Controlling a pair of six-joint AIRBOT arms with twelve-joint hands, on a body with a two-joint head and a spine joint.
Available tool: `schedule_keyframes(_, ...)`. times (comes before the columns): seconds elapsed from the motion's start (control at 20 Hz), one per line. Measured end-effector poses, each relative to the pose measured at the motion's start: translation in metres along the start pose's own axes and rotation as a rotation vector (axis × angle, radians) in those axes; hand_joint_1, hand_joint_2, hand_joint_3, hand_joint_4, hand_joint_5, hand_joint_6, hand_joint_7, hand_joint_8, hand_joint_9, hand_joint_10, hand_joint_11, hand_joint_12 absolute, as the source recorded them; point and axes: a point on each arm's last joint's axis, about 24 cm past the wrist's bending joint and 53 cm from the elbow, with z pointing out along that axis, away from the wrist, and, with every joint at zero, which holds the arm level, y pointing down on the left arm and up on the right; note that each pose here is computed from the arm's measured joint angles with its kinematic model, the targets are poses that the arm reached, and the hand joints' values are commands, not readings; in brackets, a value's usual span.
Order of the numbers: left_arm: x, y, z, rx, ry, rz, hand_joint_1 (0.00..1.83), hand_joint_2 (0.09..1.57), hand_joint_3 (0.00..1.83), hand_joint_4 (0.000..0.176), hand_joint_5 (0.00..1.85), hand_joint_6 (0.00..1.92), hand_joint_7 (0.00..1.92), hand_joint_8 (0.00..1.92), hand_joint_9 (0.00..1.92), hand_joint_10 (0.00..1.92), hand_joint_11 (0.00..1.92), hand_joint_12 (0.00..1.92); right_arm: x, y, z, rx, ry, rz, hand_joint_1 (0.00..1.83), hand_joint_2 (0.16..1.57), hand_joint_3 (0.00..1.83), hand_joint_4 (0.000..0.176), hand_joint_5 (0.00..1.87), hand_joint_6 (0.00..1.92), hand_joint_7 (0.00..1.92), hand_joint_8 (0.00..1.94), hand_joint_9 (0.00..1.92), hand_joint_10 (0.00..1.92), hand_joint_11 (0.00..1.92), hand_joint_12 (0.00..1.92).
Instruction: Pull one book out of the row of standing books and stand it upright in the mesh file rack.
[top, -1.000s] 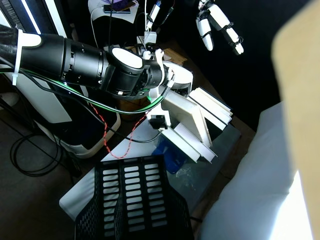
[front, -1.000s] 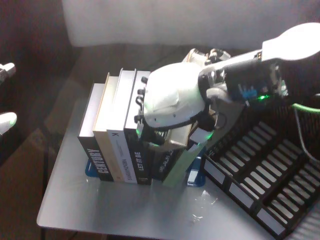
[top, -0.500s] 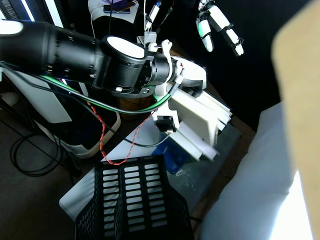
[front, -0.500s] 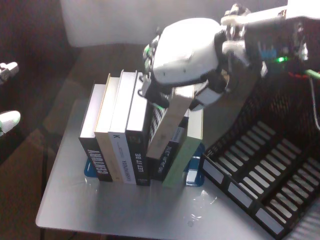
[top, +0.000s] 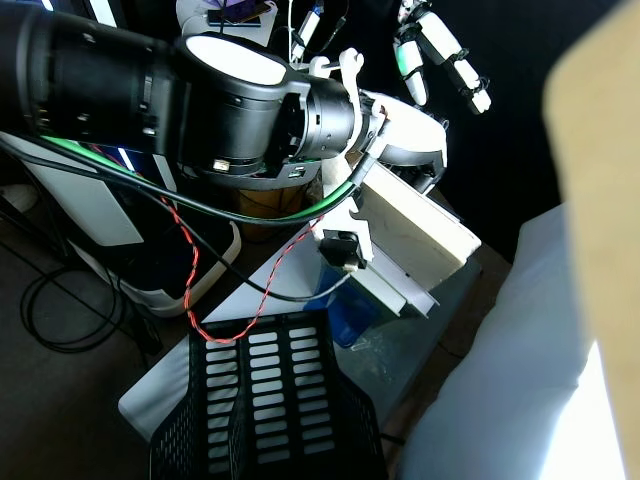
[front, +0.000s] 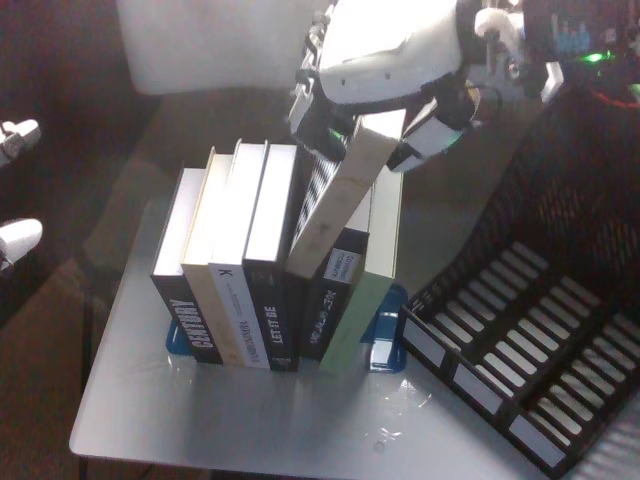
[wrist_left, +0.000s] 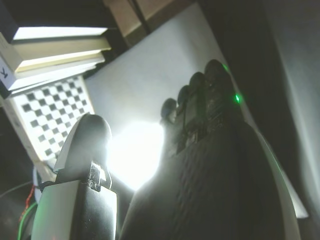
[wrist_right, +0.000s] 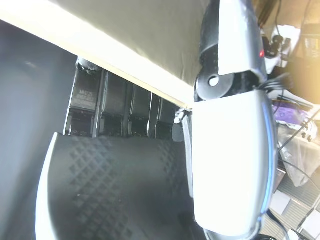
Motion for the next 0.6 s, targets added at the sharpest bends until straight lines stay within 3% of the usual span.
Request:
schedule_keyframes(0.05, 0.001, 0.000, 0.000, 0.000, 0.001, -0.001, 0.61, 1.41, 0.00, 0.036, 0.06, 0.00, 0.00, 0.00, 0.00, 0.00, 0.00, 0.00, -0.004, 0.000, -0.002, -0.001, -0.007, 0.000, 1.36, 1.17, 0.00, 0.000, 0.82, 1.17, 0.88, 1.06, 0.86, 1.43, 0.67, 1.77)
schedule_keyframes(0.1, 0.001, 0.000, 0.000, 0.000, 0.001, -0.001, 0.66, 1.40, 0.00, 0.026, 0.07, 0.01, 0.00, 0.00, 0.00, 0.00, 0.00, 0.00, -0.011, -0.001, -0.004, 0.001, -0.019, 0.003, 1.36, 1.17, 0.00, 0.000, 0.82, 1.24, 0.90, 1.04, 0.79, 1.41, 0.44, 1.71)
schedule_keyframes(0.2, 0.001, 0.000, 0.000, 0.001, 0.002, -0.001, 0.67, 1.40, 0.00, 0.013, 0.09, 0.01, 0.01, 0.00, 0.00, 0.00, 0.01, 0.01, -0.024, -0.006, -0.010, 0.016, -0.045, -0.002, 1.35, 1.19, 0.00, 0.000, 0.82, 1.28, 0.87, 1.11, 0.71, 1.45, 0.30, 1.73)
schedule_keyframes(0.25, 0.001, 0.000, 0.000, 0.001, 0.002, 0.000, 0.64, 1.41, 0.00, 0.019, 0.08, 0.00, 0.00, 0.00, 0.00, 0.00, 0.00, 0.00, -0.031, -0.008, -0.014, 0.024, -0.059, -0.006, 1.35, 1.17, 0.00, 0.000, 0.83, 1.22, 0.89, 1.07, 0.78, 1.43, 0.41, 1.74)
schedule_keyframes(0.3, 0.001, -0.001, 0.001, 0.004, 0.002, -0.001, 0.64, 1.41, 0.00, 0.019, 0.08, 0.00, 0.00, 0.00, 0.00, 0.00, 0.00, 0.00, -0.038, -0.010, -0.017, 0.029, -0.070, -0.009, 1.22, 1.17, 0.00, 0.000, 0.87, 1.20, 0.88, 1.13, 0.74, 1.23, 0.34, 1.75)
schedule_keyframes(0.35, 0.001, -0.002, 0.002, 0.007, -0.001, -0.004, 0.64, 1.41, 0.00, 0.027, 0.07, 0.00, 0.00, 0.00, 0.00, 0.00, 0.00, 0.00, -0.046, -0.012, -0.020, 0.036, -0.086, -0.012, 1.19, 1.17, 0.00, 0.012, 0.88, 1.15, 0.87, 1.21, 0.72, 1.25, 0.29, 1.81)
schedule_keyframes(0.4, 0.001, -0.004, 0.003, 0.011, -0.001, -0.004, 0.64, 1.41, 0.00, 0.028, 0.07, 0.00, 0.00, 0.00, 0.00, 0.00, 0.00, 0.00, -0.053, -0.015, -0.024, 0.047, -0.101, -0.017, 1.20, 1.17, 0.00, 0.000, 0.92, 1.04, 0.86, 1.29, 0.68, 1.37, 0.23, 1.90)
schedule_keyframes(0.5, 0.001, -0.003, 0.003, 0.010, 0.000, -0.003, 0.65, 1.40, 0.00, 0.042, 0.07, 0.00, 0.00, 0.00, 0.00, 0.00, 0.00, 0.00, -0.066, -0.022, -0.032, 0.073, -0.125, -0.034, 1.20, 1.18, 0.00, 0.000, 0.87, 1.04, 0.86, 1.37, 0.68, 1.51, 0.31, 1.92)
schedule_keyframes(0.6, 0.001, -0.004, 0.003, 0.011, 0.000, -0.003, 0.63, 1.41, 0.00, 0.033, 0.07, 0.00, 0.00, 0.00, 0.00, 0.00, 0.00, 0.00, -0.077, -0.027, -0.044, 0.098, -0.128, -0.054, 1.35, 1.18, 0.00, 0.000, 0.85, 1.19, 0.90, 1.16, 0.71, 1.41, 0.29, 1.79)
